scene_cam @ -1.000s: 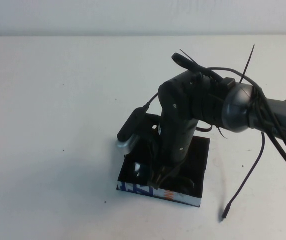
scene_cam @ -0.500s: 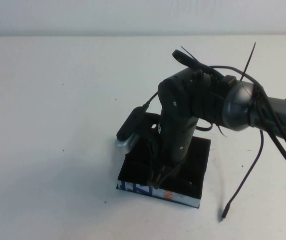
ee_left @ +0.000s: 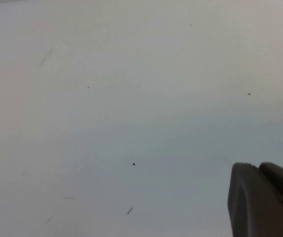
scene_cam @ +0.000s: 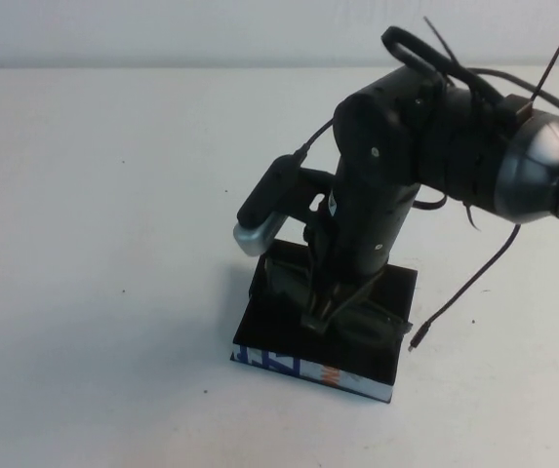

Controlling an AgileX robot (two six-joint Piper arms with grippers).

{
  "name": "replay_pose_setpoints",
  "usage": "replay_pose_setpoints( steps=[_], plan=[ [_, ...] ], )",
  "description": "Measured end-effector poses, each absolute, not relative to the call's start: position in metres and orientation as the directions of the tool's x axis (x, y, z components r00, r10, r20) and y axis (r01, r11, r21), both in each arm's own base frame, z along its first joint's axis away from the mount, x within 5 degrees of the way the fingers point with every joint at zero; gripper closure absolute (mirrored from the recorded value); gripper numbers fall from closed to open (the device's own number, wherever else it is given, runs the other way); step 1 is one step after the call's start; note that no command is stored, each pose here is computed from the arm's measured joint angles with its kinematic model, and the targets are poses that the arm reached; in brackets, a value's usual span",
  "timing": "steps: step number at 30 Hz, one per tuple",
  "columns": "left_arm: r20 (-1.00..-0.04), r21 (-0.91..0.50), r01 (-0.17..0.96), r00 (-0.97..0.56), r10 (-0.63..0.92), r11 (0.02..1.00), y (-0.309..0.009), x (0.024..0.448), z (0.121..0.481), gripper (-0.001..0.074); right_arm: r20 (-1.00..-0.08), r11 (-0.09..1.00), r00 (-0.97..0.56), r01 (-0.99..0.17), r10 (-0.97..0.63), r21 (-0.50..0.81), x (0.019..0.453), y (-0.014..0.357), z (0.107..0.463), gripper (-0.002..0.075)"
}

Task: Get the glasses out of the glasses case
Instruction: Pick up the glasses from the glasses case, then place the glasses on the table

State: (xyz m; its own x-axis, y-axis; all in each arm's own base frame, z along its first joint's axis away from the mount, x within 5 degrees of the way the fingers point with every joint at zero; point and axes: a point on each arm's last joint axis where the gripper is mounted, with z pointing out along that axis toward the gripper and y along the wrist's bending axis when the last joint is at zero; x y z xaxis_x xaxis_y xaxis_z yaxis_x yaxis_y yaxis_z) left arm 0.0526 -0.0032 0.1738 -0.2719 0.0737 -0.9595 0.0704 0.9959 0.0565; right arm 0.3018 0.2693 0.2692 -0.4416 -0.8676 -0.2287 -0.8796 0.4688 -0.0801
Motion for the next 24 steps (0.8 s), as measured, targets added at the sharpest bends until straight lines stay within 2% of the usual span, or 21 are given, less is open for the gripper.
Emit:
replay_pose_setpoints(
  steps=[7, 14, 24],
  plan=[
    [-0.960, 0.057, 0.070, -0.272, 0.074, 0.996, -0.003, 0.053, 0.174, 0.0740, -0.279, 0.536, -0.498, -0.841, -0.821, -0.076, 0.301, 0.249, 0.298, 0.0727],
    [-0.960, 0.057, 0.070, -0.272, 0.074, 0.996, -0.003, 0.053, 0.174, 0.0740, -0.358, 0.684, -0.646, -0.729, -0.674, 0.030, 0.304, 0.224, 0.321, 0.0727],
    [-0.960, 0.057, 0.070, -0.272, 0.074, 0.996, -0.003, 0.053, 0.174, 0.0740, -0.388, 0.784, -0.740, -0.617, -0.549, 0.069, 0.283, 0.183, 0.328, 0.0727]
  ],
)
